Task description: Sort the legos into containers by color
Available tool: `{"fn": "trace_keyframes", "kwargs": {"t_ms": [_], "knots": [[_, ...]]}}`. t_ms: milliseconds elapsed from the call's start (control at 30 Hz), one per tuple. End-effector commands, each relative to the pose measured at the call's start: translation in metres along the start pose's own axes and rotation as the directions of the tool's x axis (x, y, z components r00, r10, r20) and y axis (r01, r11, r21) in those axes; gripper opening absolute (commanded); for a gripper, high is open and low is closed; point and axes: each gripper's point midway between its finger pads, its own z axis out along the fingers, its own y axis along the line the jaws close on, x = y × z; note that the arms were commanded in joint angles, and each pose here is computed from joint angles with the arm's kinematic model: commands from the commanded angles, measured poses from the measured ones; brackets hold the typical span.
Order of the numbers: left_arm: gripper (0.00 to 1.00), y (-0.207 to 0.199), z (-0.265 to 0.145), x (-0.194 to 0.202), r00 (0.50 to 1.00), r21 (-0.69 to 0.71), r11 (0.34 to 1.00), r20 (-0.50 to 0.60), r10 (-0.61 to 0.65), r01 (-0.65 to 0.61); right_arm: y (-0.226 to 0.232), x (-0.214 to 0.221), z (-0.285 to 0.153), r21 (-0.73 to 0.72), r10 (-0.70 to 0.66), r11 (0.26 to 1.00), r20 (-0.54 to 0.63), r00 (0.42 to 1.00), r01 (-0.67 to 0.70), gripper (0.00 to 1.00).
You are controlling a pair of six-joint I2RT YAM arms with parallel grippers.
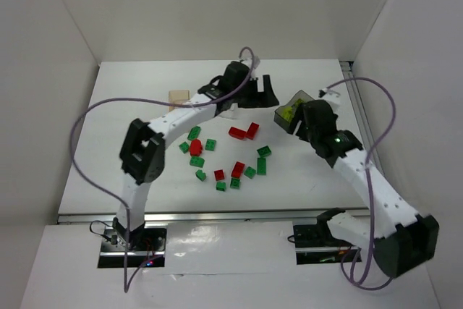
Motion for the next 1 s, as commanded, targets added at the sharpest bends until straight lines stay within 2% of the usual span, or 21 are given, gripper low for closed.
{"fn": "trace_keyframes", "kwargs": {"t_ms": [0, 33, 100, 133, 200, 233, 367, 633, 767, 967], "knots": [[1.0, 0.031, -0.074, -0.025, 0.99, -0.203, 0.977, 0.115, 0.084, -0.059, 0.068, 0.039, 0.023, -0.245, -0.113, 0.967, -0.157, 0.981, 0.072, 0.8], [1.0, 0.031, -0.103, -0.038, 0.982, -0.238, 0.97, 0.166, 0.089, -0.047, 0.075, 0.045, 0.026, -0.241, -0.12, 0.967, -0.161, 0.98, 0.079, 0.82], [0.98, 0.072, -0.13, -0.022, 0.986, -0.399, 0.917, 0.16, 0.054, 0.014, 0.093, 0.059, 0.036, -0.251, -0.121, 0.965, -0.175, 0.977, 0.075, 0.83], [0.97, 0.082, -0.16, -0.036, 0.977, -0.428, 0.902, 0.211, 0.031, 0.064, 0.097, 0.07, 0.046, -0.244, -0.128, 0.967, -0.197, 0.972, 0.077, 0.83], [0.95, 0.111, -0.188, -0.025, 0.976, -0.481, 0.867, 0.215, -0.024, 0.128, 0.117, 0.067, 0.056, -0.284, -0.096, 0.958, -0.193, 0.977, 0.038, 0.83], [0.95, 0.118, -0.221, -0.042, 0.957, -0.482, 0.859, 0.29, -0.028, 0.171, 0.125, 0.079, 0.067, -0.271, -0.083, 0.962, -0.225, 0.971, 0.02, 0.83], [0.95, 0.144, -0.278, -0.05, 0.929, -0.527, 0.826, 0.37, 0.012, 0.199, 0.141, 0.087, 0.101, -0.196, -0.037, 0.981, -0.243, 0.969, -0.012, 0.82], [0.95, 0.164, -0.306, -0.04, 0.927, -0.512, 0.825, 0.374, -0.036, 0.238, 0.171, 0.079, 0.146, -0.14, 0.024, 0.989, -0.209, 0.978, -0.055, 0.78], [0.95, 0.165, -0.31, -0.036, 0.93, -0.499, 0.835, 0.366, -0.04, 0.233, 0.16, 0.098, 0.169, -0.054, 0.006, 0.998, -0.232, 0.973, -0.019, 0.77], [0.95, 0.172, -0.313, -0.026, 0.934, -0.503, 0.832, 0.354, -0.051, 0.236, 0.153, 0.111, 0.175, 0.003, -0.004, 1.0, -0.248, 0.969, 0.005, 0.68]]}}
